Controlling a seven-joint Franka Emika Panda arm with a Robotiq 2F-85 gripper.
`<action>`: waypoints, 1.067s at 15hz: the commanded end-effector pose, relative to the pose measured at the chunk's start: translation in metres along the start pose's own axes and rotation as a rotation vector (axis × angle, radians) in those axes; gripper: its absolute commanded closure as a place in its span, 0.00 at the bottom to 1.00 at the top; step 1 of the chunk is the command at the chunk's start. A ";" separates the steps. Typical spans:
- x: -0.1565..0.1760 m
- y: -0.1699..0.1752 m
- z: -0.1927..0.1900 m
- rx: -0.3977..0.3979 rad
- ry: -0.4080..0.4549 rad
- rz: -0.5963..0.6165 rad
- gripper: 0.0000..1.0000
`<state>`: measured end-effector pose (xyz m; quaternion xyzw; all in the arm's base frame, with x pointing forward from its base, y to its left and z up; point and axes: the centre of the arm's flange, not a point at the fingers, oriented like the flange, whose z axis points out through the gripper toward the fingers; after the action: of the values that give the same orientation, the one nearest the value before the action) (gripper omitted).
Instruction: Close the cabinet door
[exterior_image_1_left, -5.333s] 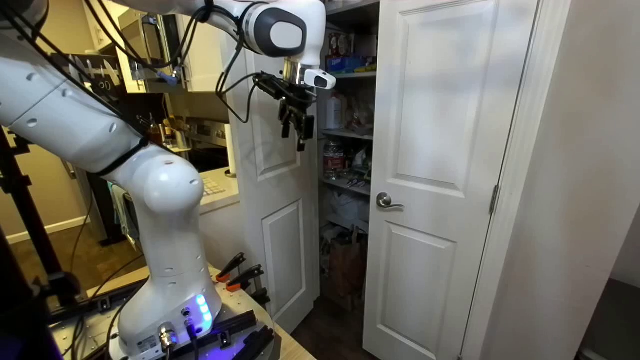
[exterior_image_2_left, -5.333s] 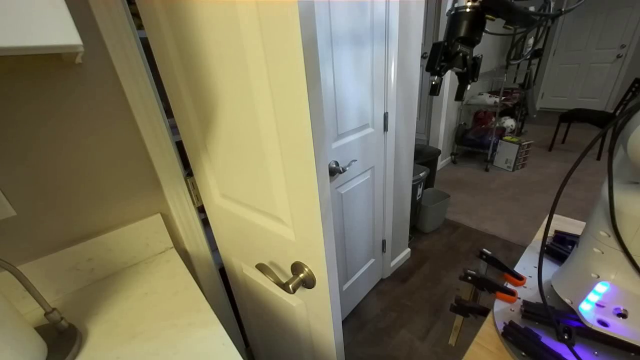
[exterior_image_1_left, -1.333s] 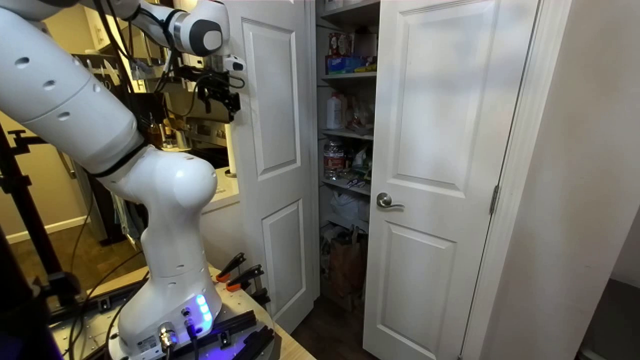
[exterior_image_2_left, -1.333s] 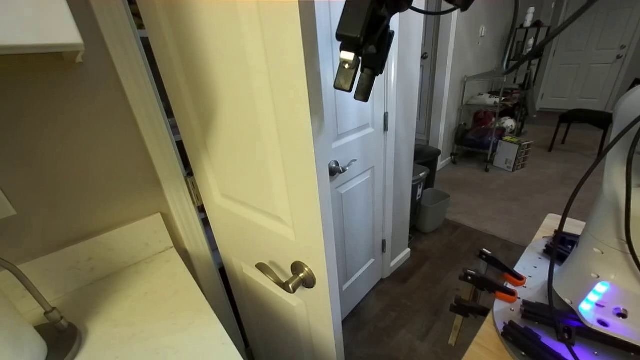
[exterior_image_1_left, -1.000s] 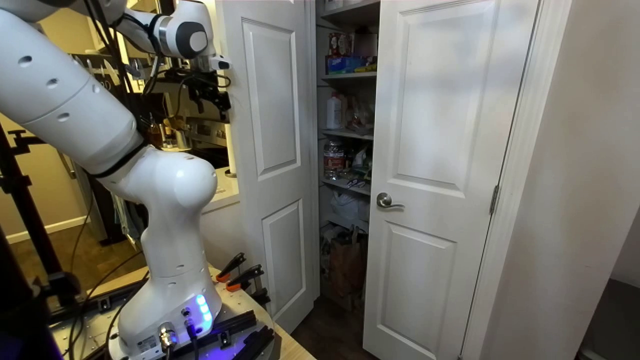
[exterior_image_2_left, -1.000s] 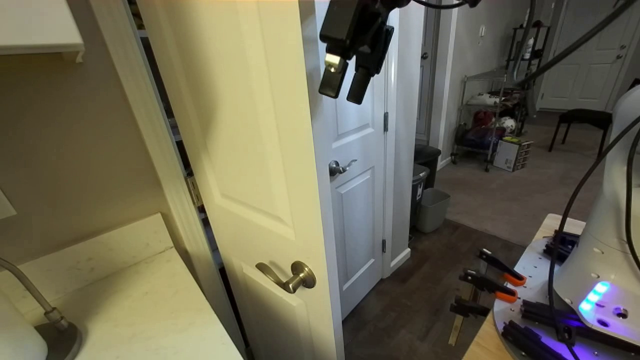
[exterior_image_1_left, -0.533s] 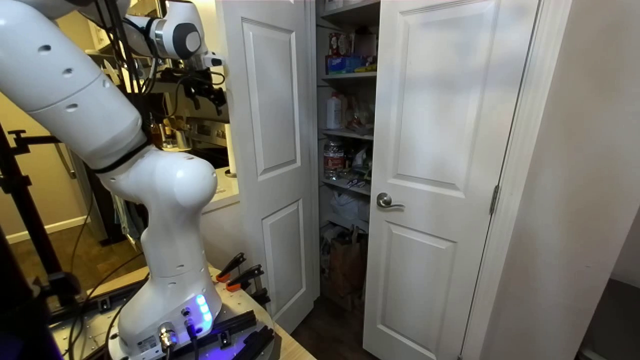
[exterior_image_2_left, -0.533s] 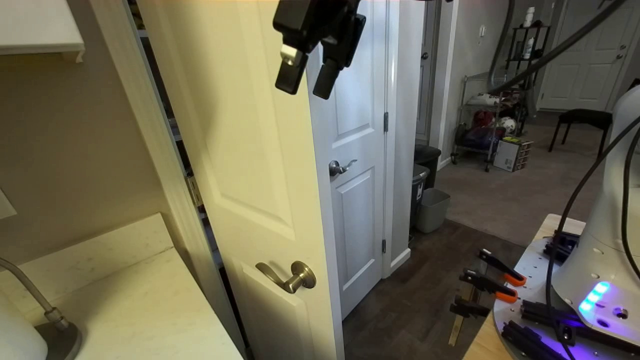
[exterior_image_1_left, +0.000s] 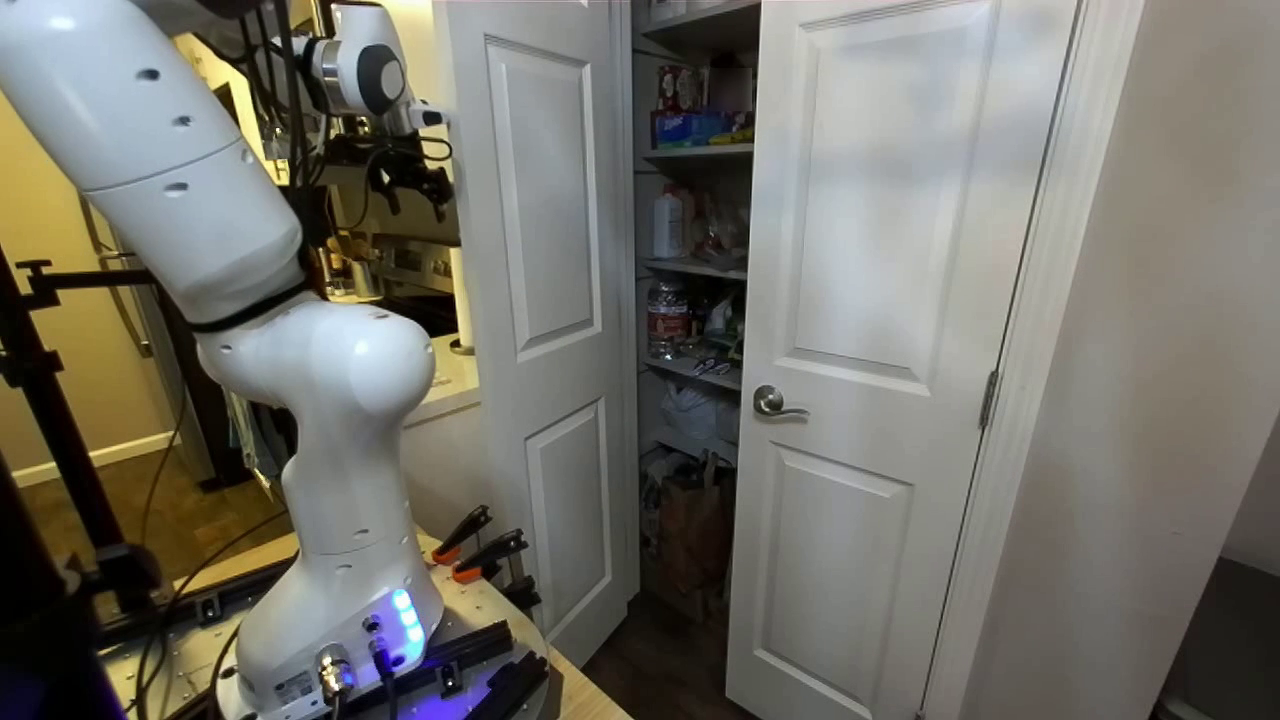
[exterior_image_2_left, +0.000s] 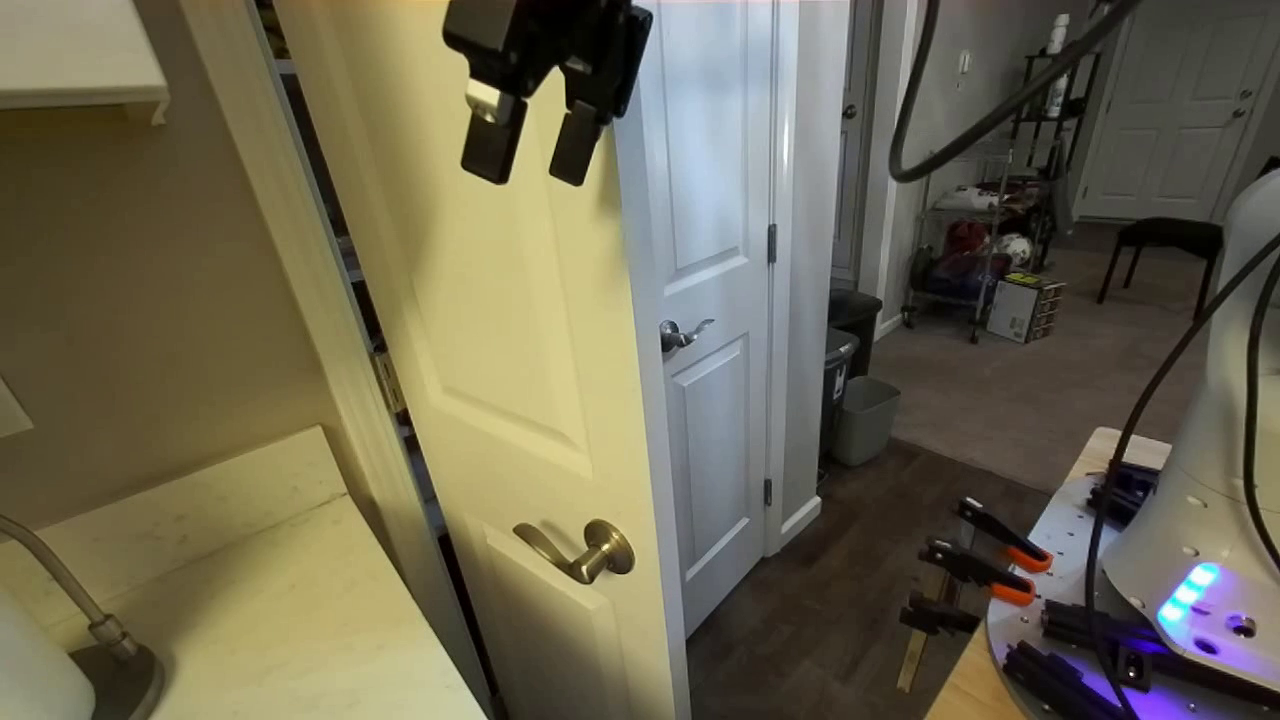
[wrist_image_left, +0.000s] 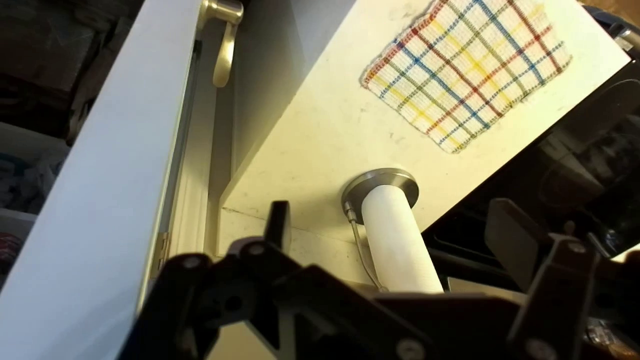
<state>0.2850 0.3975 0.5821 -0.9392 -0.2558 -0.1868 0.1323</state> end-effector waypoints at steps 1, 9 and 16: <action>0.012 -0.002 0.007 -0.042 -0.011 -0.011 0.00; 0.008 0.020 0.003 -0.292 -0.027 0.018 0.00; 0.019 0.066 -0.004 -0.436 -0.041 0.109 0.00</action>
<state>0.3200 0.3629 0.5791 -0.9577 -0.1896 -0.2117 -0.0448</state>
